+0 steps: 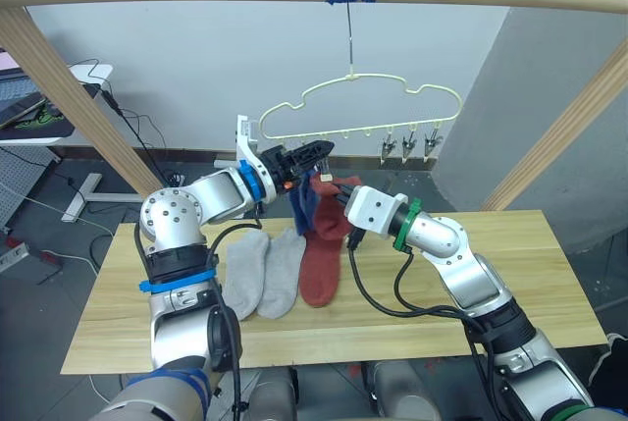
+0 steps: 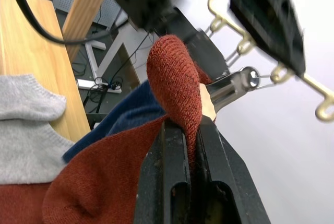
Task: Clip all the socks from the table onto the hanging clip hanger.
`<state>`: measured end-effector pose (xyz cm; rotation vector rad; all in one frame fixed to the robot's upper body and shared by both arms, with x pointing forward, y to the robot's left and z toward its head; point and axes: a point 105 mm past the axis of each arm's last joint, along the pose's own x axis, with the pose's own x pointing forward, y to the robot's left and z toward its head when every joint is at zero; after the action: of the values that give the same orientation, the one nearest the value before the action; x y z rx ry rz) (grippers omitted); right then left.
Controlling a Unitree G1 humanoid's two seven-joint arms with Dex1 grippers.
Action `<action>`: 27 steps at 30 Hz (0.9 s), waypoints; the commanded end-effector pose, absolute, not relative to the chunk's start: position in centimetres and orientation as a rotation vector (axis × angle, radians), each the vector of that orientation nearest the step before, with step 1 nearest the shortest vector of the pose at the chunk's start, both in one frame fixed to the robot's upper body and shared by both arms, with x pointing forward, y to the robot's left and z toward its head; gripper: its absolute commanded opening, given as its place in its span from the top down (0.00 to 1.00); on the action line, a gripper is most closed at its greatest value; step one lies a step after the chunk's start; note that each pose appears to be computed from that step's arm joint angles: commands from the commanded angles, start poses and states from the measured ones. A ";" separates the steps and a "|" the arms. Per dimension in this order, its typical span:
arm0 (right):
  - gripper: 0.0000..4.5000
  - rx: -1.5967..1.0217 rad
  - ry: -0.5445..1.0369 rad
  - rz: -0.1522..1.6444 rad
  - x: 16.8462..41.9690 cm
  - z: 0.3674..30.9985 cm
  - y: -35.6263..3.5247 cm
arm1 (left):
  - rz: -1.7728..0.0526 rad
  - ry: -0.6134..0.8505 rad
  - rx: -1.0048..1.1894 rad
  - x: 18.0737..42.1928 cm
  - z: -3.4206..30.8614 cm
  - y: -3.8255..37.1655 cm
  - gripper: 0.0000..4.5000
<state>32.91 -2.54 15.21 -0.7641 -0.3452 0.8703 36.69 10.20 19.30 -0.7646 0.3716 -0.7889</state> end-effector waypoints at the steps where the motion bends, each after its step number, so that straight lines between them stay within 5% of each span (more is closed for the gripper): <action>1: 1.00 -0.738 -0.423 0.856 32.8 17.1 -2.3 | -0.821 0.284 -0.733 36.2 21.3 10.9 0.09; 3: 1.00 -0.721 -0.412 0.856 32.9 17.0 -2.5 | -0.832 0.282 -0.684 35.7 21.4 11.1 0.01; 7: 0.77 -0.647 -0.359 0.867 33.1 16.4 -3.0 | -0.889 0.307 -0.566 34.0 21.0 10.9 0.00; 17: 0.01 -0.559 -0.203 0.885 32.3 14.3 -6.3 | -0.878 0.220 -0.280 31.9 20.1 11.0 0.00; 22: 0.01 -0.297 -0.110 0.868 30.6 14.8 -9.6 | -0.700 0.121 -0.120 32.9 18.7 11.5 0.00; 27: 0.01 -0.022 -0.144 0.831 28.9 18.4 -11.1 | -0.841 0.082 -0.073 31.9 17.6 9.4 0.00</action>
<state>29.73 -11.20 16.20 -0.0901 -0.0895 0.8155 32.82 10.69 16.47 -0.1270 0.1599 -0.7573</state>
